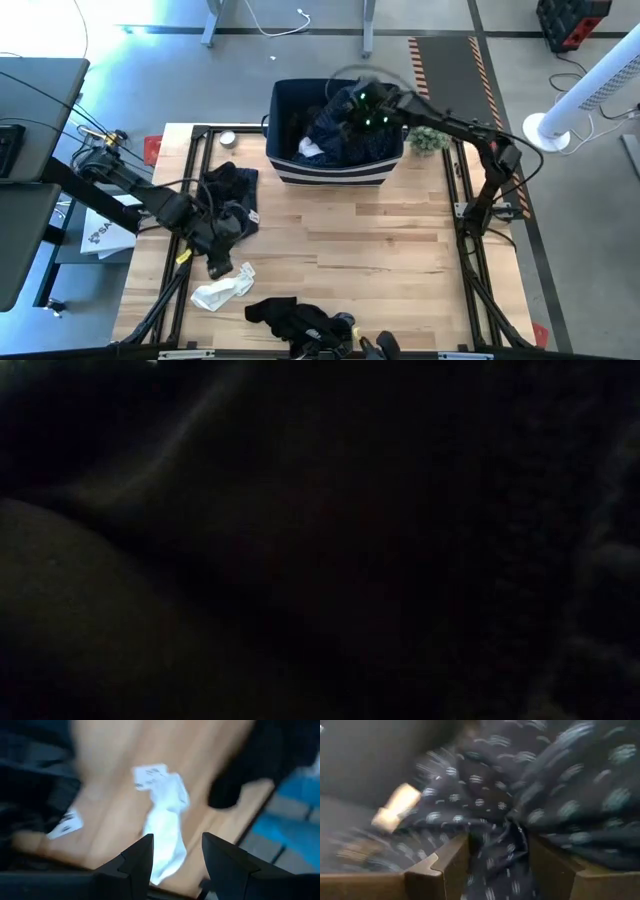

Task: Sort clothes
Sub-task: Put the blue dress into the laundry bin, then put the white sock into the laundry bin

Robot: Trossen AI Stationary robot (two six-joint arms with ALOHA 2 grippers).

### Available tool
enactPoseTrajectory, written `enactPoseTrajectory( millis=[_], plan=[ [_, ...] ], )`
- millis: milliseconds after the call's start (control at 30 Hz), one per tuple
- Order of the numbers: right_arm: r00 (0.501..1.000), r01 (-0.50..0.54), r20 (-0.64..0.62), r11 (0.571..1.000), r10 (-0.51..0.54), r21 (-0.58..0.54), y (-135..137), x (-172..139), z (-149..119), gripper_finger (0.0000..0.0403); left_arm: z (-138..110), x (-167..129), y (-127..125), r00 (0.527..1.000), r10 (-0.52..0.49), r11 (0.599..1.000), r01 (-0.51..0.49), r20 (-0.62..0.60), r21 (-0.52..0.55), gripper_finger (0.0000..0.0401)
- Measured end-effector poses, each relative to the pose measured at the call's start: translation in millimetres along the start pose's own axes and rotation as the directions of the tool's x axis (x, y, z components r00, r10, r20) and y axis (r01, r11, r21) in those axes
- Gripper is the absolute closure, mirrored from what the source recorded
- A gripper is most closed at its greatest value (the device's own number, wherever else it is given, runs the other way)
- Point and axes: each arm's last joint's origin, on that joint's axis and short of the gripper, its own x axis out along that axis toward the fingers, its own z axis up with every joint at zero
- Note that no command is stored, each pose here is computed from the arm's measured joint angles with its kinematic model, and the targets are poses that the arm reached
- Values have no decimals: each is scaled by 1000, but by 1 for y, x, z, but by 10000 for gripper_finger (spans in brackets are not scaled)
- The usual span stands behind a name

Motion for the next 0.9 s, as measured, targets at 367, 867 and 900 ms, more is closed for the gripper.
enactPoseTrajectory(
  millis=[367,867,900],
  plan=[
    [916,-200,304,955,261,-218,88,-131,41,210,-40,76,-9,967,-125,876,212,-221,433,236],
    [887,-275,250,879,388,-389,140,-166,12,210,-45,156,6,952,50,975,18,-302,220,363],
    [888,-280,247,881,389,-380,140,-167,11,210,-44,156,6,950,40,980,23,-311,198,380]
  ],
)
